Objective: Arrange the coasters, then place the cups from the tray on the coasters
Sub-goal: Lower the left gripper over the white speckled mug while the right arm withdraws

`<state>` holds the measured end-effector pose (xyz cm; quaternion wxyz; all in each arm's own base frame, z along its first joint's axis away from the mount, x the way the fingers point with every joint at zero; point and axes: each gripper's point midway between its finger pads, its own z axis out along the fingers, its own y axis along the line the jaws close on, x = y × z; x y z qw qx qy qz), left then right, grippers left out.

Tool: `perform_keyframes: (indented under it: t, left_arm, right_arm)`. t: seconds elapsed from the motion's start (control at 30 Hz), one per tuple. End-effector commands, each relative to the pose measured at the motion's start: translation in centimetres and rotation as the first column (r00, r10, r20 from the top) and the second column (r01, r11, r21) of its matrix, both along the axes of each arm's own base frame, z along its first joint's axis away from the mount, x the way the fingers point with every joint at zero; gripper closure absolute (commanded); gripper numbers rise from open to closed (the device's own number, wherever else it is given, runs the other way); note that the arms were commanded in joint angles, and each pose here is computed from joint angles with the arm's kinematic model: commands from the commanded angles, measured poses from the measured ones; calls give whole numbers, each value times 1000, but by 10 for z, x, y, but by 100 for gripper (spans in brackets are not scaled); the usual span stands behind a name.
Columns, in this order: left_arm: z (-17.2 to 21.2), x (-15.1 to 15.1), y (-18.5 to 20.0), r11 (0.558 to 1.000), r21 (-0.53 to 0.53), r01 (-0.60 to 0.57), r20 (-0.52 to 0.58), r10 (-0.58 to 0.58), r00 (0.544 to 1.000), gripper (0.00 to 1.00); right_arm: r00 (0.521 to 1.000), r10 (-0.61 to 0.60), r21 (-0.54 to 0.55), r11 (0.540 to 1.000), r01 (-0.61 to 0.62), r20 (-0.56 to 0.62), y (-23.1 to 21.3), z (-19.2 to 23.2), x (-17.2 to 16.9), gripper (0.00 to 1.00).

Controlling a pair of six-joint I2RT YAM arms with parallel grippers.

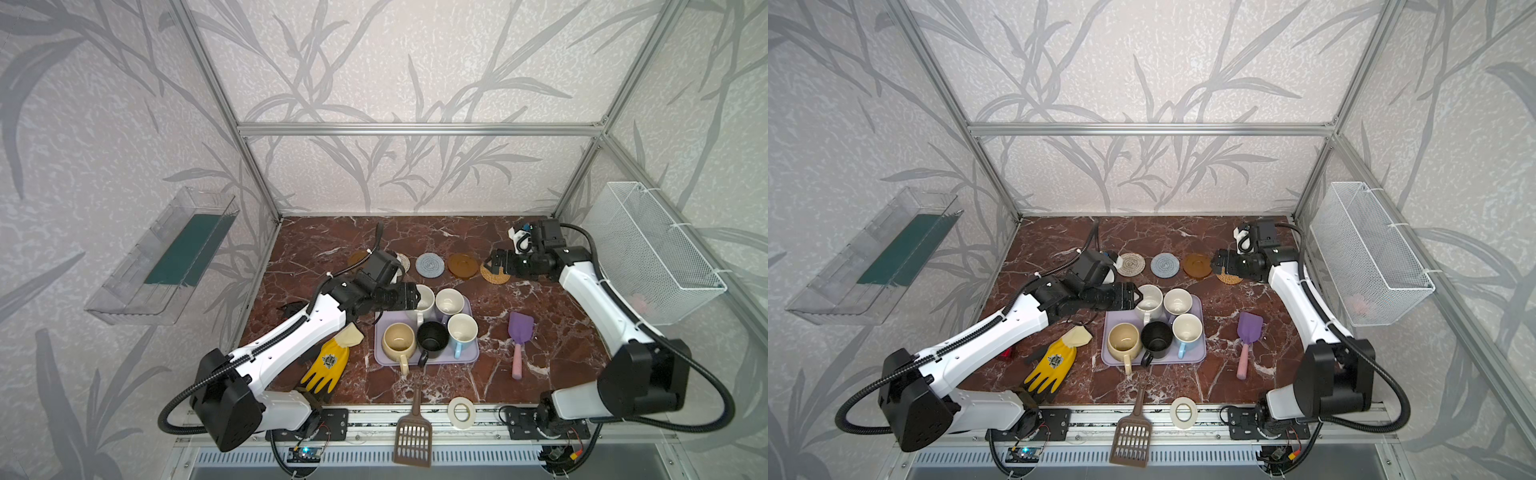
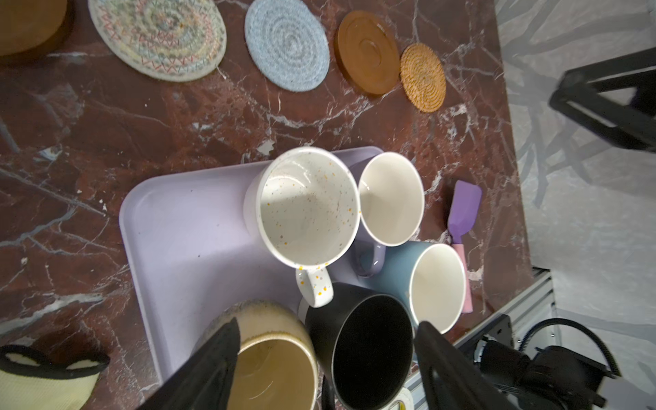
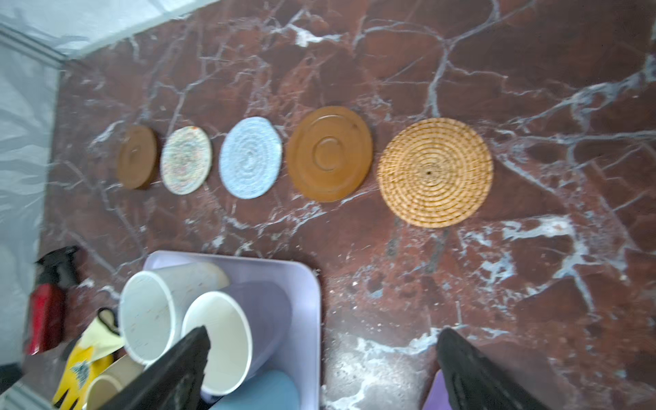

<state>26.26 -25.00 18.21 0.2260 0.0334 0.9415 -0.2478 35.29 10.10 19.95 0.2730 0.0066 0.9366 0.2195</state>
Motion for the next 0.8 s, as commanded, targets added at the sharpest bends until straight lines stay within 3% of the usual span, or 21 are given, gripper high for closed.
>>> perform_keyframes:
  t: [0.0, 0.37, 0.77]
  left_arm:
    - [-14, -2, 8, 996, 75, -47, 1, 47, 999, 28]
    - [-46, 5, -2, 982, 177, -70, -29, 76, 997, 45]
    - [-67, 4, -23, 981, 193, -25, -64, 38, 997, 54]
  right_arm:
    - [993, 113, 105, 988, -117, 41, 35, 22, -30, 1]
    - [983, 151, 101, 982, -161, 104, 57, 22, -92, 0]
    - [989, 121, 53, 991, -126, 87, 44, 2, -106, 0]
